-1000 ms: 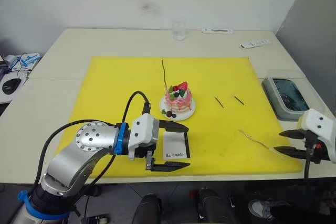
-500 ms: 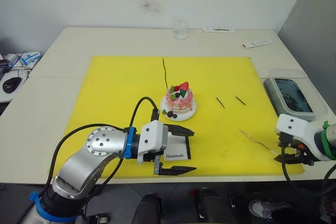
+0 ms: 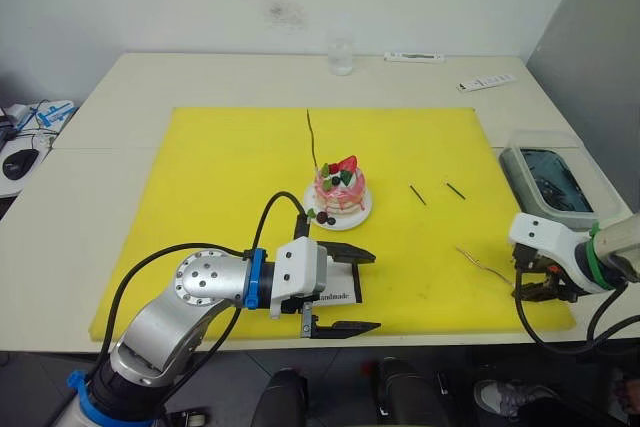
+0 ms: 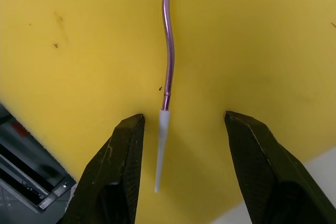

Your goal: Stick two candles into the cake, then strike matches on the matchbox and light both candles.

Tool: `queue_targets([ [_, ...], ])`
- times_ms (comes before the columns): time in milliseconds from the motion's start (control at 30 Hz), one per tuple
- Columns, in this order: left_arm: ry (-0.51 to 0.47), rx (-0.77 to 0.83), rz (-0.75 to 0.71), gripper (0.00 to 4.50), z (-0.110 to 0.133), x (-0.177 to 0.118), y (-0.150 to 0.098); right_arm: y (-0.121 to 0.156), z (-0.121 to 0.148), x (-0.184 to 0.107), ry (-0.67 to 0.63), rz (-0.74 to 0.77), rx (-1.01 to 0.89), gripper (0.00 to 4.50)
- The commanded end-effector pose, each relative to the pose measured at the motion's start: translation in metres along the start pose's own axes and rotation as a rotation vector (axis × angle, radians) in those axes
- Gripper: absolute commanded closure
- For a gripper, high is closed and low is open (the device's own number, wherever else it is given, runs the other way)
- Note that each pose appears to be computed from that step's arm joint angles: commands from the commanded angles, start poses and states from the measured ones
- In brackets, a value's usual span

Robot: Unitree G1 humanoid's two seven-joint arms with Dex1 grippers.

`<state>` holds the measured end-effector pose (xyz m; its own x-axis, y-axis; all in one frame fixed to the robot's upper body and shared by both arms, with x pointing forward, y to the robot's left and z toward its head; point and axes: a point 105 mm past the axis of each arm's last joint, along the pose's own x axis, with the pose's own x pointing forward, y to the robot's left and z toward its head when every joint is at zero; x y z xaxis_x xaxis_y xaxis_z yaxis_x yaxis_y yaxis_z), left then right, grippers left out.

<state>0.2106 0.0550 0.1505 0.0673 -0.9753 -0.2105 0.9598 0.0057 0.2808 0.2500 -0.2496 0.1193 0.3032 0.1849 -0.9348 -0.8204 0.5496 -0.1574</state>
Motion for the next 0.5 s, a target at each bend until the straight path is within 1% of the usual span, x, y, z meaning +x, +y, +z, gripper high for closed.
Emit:
queue_targets([
  [33, -0.019, 0.03, -0.005, 0.0, 0.005, 0.002, -0.003, 0.0, 0.002, -0.001, 0.008, 0.015, -0.014, 2.39],
  [67, -0.018, 0.029, -0.005, 0.0, 0.005, 0.002, -0.003, 0.001, 0.002, 0.0, 0.01, 0.022, -0.01, 2.63],
  [133, -0.017, 0.029, -0.005, 0.0, 0.004, 0.002, -0.003, 0.002, 0.003, 0.002, 0.009, 0.034, 0.007, 3.28],
  [233, -0.013, 0.029, -0.006, 0.0, 0.004, 0.002, -0.003, 0.004, 0.003, 0.002, 0.013, 0.041, 0.003, 4.38],
  [267, -0.011, 0.028, -0.006, 0.0, 0.003, 0.002, -0.003, 0.003, 0.004, 0.002, 0.014, 0.04, 0.0, 4.47],
  [433, -0.003, 0.029, -0.003, 0.0, 0.001, 0.001, -0.002, 0.001, 0.009, -0.004, -0.006, 0.033, 0.006, 4.47],
  [500, 0.0, 0.028, 0.005, 0.0, 0.0, -0.001, 0.0, -0.001, 0.015, -0.012, -0.044, 0.029, 0.024, 4.47],
])
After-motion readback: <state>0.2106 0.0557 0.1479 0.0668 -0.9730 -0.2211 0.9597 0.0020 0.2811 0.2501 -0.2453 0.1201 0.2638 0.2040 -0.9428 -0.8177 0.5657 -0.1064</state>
